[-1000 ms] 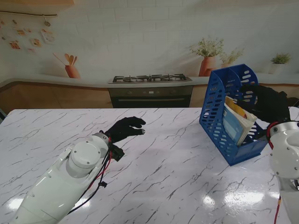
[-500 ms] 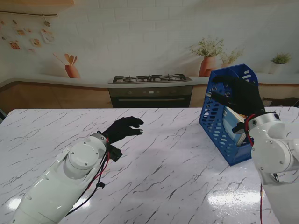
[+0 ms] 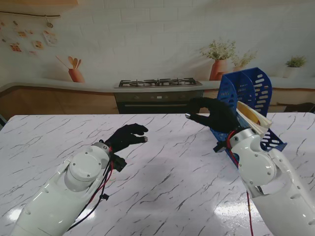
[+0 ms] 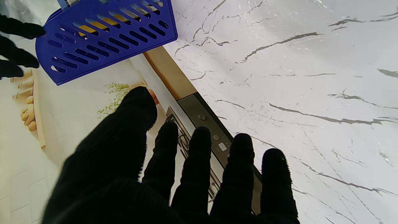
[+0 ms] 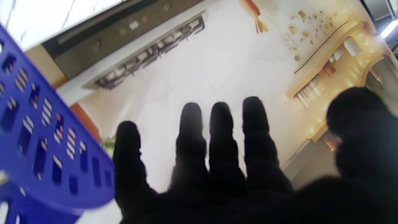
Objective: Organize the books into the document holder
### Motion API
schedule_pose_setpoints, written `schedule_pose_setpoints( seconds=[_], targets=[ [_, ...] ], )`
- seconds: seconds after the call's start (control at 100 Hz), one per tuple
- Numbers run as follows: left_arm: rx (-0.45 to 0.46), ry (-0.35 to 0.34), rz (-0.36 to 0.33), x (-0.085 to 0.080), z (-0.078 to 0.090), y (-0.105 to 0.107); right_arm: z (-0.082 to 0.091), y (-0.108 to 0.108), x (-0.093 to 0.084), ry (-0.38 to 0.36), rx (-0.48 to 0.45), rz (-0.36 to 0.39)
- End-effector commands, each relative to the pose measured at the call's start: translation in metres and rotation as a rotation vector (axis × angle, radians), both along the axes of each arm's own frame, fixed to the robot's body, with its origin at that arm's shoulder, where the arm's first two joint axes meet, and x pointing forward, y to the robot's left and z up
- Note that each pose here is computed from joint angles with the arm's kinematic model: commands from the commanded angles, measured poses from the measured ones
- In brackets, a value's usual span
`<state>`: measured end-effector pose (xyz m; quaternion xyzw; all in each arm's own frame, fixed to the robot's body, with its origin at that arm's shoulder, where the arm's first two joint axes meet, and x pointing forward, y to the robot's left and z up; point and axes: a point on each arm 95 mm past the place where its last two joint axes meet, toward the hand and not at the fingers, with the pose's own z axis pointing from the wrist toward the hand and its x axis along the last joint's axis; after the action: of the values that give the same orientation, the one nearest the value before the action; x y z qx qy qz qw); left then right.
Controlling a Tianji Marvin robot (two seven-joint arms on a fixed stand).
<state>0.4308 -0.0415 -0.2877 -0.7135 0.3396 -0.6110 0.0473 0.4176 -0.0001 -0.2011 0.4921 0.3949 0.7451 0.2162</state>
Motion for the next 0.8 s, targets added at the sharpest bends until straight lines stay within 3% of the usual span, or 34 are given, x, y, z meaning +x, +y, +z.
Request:
schedule_pose_setpoints(
  seconds=[0.0,0.18,0.3,0.45,0.66,0.79],
  targets=[
    [-0.019,0.001,-0.011,-0.002,-0.003,-0.003,-0.020,0.009,-0.002,0.047,0.023,0.009],
    [-0.021,0.014,0.003,-0.004,-0.009,0.000,-0.052,0.016,-0.001,0.110,0.076,0.012],
    [-0.055,0.035,0.039,-0.005,-0.014,0.001,-0.073,0.013,-0.001,0.156,0.093,0.009],
    [-0.056,0.035,0.034,-0.009,-0.021,0.001,-0.095,0.008,-0.003,0.215,0.116,0.016],
    [-0.069,0.013,0.072,-0.016,-0.027,0.007,-0.114,0.005,-0.006,0.266,0.135,0.021],
    [-0.070,0.022,0.056,-0.019,-0.031,0.011,-0.121,0.005,-0.010,0.274,0.145,0.009]
  ],
)
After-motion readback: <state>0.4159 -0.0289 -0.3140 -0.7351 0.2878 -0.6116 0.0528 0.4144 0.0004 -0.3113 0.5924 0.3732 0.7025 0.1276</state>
